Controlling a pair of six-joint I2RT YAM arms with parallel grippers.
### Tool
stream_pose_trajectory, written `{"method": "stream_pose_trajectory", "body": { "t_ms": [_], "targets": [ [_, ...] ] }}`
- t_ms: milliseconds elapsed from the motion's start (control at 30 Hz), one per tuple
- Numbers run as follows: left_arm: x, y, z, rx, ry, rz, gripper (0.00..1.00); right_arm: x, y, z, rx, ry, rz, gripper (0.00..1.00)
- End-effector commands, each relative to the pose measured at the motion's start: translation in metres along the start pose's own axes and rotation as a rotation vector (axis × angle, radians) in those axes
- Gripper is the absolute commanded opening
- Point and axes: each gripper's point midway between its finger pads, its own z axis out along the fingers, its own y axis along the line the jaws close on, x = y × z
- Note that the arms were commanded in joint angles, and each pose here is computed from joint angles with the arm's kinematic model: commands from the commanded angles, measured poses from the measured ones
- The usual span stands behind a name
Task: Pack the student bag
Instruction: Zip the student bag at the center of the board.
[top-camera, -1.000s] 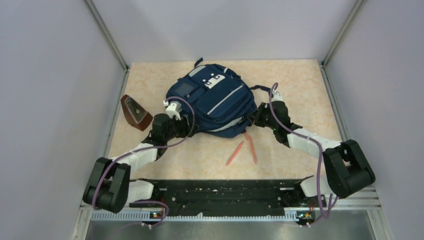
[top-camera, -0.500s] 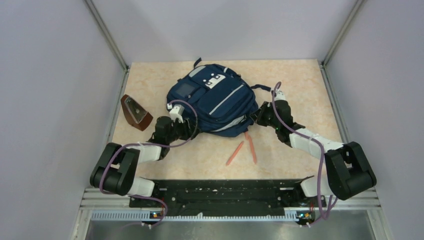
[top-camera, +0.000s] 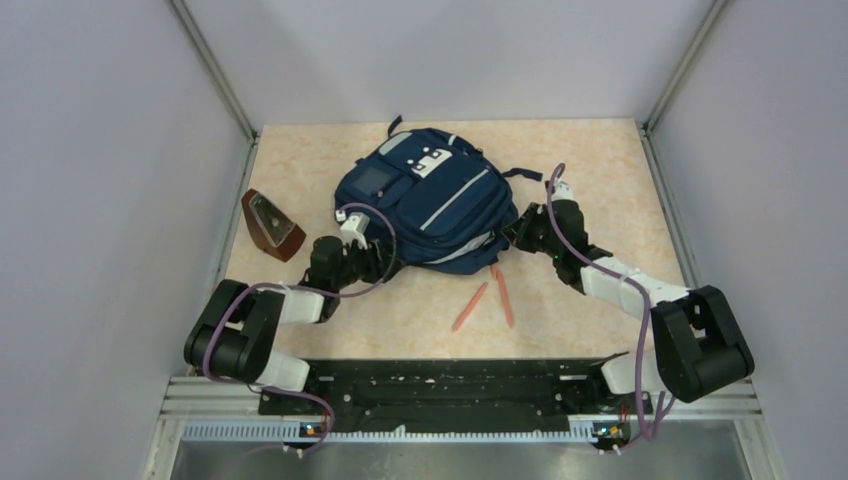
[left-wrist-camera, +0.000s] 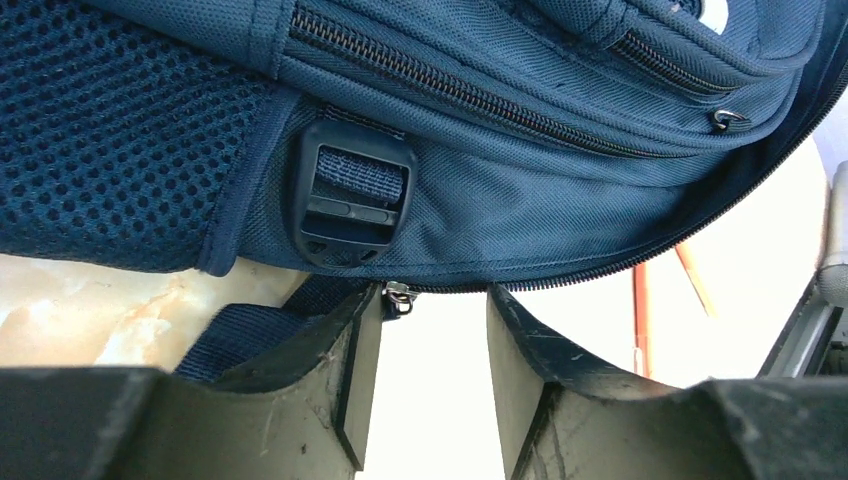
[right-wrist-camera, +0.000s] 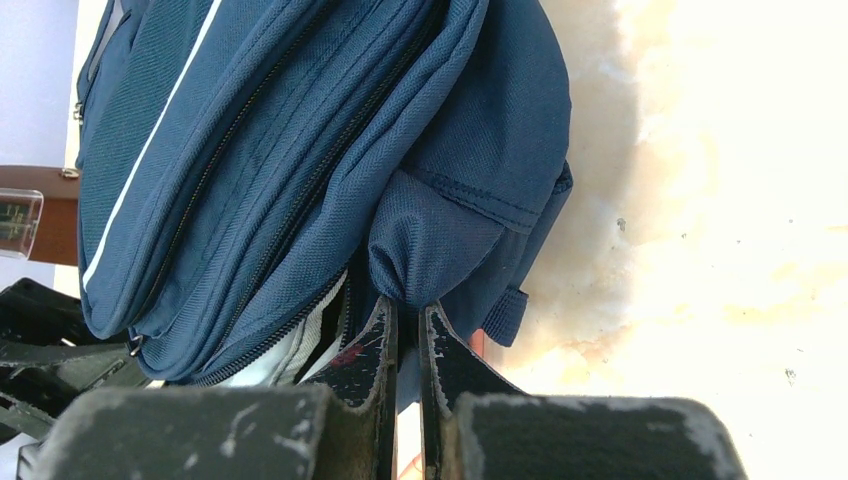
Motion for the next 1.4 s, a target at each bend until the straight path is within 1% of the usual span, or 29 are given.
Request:
{"method": "stream_pose_trajectory", "body": {
  "t_ms": [0,67,167,233,300,333,567,733,833,1000,1167,1367],
  "targets": [
    [-0.009,-0.010,0.003,0.061,-0.036,0.022,0.49,-0.064,0.035,-0.014,-0.111,-0.194,-0.022,0.00],
    [-0.009,-0.007,0.006,0.050,-0.032,0.018,0.45,-0.064,0.035,-0.014,-0.111,-0.195,-0.021,0.00],
    [-0.007,-0.008,0.009,0.061,-0.014,0.011,0.34,-0.064,0.035,-0.014,-0.113,-0.195,-0.021,0.00],
    [-0.006,-0.008,0.009,0.066,-0.012,0.007,0.21,-0.064,0.035,-0.015,-0.114,-0.195,-0.022,0.00],
    [-0.005,-0.010,0.008,0.069,-0.014,0.003,0.02,-0.064,0.034,-0.014,-0.112,-0.195,-0.020,0.00],
    [-0.005,-0.010,0.007,0.071,-0.014,0.000,0.00,-0.063,0.034,-0.014,-0.112,-0.195,-0.020,0.00],
    [0.009,-0.026,0.007,0.138,0.035,0.000,0.00,-0.061,0.034,-0.012,-0.116,-0.188,-0.019,0.00],
    [0.010,-0.042,0.011,0.164,0.033,0.030,0.00,-0.059,0.031,-0.011,-0.110,-0.186,-0.025,0.00],
    [0.010,-0.064,0.015,0.204,0.041,0.059,0.00,-0.057,0.028,-0.010,-0.102,-0.186,-0.025,0.00],
    [0.005,-0.114,0.028,0.287,0.036,0.099,0.00,-0.050,0.027,-0.008,-0.113,-0.173,-0.009,0.00],
    [-0.009,-0.164,0.044,0.397,-0.012,0.067,0.00,-0.040,0.026,-0.005,-0.129,-0.160,0.009,0.00],
    [-0.015,-0.205,0.076,0.441,-0.021,0.043,0.00,-0.025,0.027,-0.001,-0.125,-0.137,0.003,0.00]
  ]
}}
